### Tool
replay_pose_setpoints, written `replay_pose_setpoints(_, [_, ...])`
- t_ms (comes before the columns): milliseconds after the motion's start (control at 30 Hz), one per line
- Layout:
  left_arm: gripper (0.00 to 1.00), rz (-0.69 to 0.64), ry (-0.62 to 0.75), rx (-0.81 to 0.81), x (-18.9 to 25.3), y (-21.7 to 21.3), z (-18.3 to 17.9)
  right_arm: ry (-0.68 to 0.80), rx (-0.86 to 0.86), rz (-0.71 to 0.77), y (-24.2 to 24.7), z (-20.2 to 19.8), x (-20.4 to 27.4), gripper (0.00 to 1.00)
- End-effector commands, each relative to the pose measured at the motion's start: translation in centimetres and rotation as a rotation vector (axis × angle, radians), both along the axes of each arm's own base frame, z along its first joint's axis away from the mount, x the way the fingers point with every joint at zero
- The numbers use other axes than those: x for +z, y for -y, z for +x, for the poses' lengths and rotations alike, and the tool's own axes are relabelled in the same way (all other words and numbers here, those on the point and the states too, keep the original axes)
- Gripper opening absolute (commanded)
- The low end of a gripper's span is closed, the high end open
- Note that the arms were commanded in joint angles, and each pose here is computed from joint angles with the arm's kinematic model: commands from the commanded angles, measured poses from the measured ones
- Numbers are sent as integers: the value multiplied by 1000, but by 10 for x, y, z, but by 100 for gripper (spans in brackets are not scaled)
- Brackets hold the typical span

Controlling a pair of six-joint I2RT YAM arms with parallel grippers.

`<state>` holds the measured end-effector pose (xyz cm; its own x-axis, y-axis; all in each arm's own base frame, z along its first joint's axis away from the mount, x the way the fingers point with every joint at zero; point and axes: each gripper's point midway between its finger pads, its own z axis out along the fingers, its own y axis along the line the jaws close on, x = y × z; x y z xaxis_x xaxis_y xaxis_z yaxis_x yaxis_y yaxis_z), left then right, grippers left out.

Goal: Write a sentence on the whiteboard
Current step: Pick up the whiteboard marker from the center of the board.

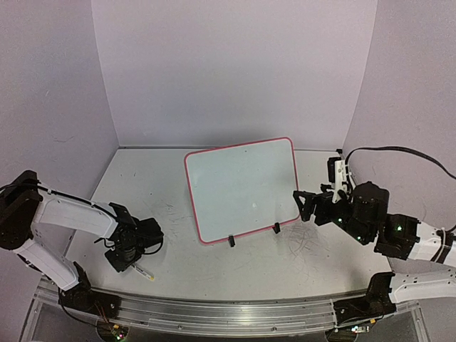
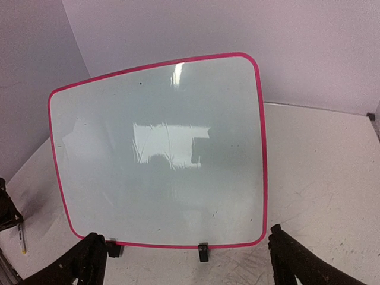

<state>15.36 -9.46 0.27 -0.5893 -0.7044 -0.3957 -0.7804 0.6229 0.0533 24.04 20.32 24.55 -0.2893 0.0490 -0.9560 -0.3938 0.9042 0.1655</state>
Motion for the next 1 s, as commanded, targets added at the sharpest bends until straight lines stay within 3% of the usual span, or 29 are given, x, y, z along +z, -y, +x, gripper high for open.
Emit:
replay_pose_setpoints(0, [25,17,-54,-4,-12,-4,-8,119,-95,-67,16,10,41,98])
replay_pose_setpoints(167, [10,-3,-66,-22,-11,1,-8,135,-178,-130,24,20,43,98])
replay_pose_setpoints(233, [4,-25,-59,-37,-8,6,-6,122,-118,-115,12,19,43,98])
replay_pose_setpoints(433, [0,-148,51,-105,26,29,15,78,108,-35,-30,5,41,98])
replay_pose_setpoints(600, [0,-310,288,-220,98,54,46,23,219,51,-55,-4,35,98])
replay_pose_setpoints(867, [0,-696,830,-418,239,94,76,-58,435,269,-132,-11,37,95])
replay_pose_setpoints(967, [0,-754,897,-454,258,105,79,-82,495,326,-177,-17,47,92])
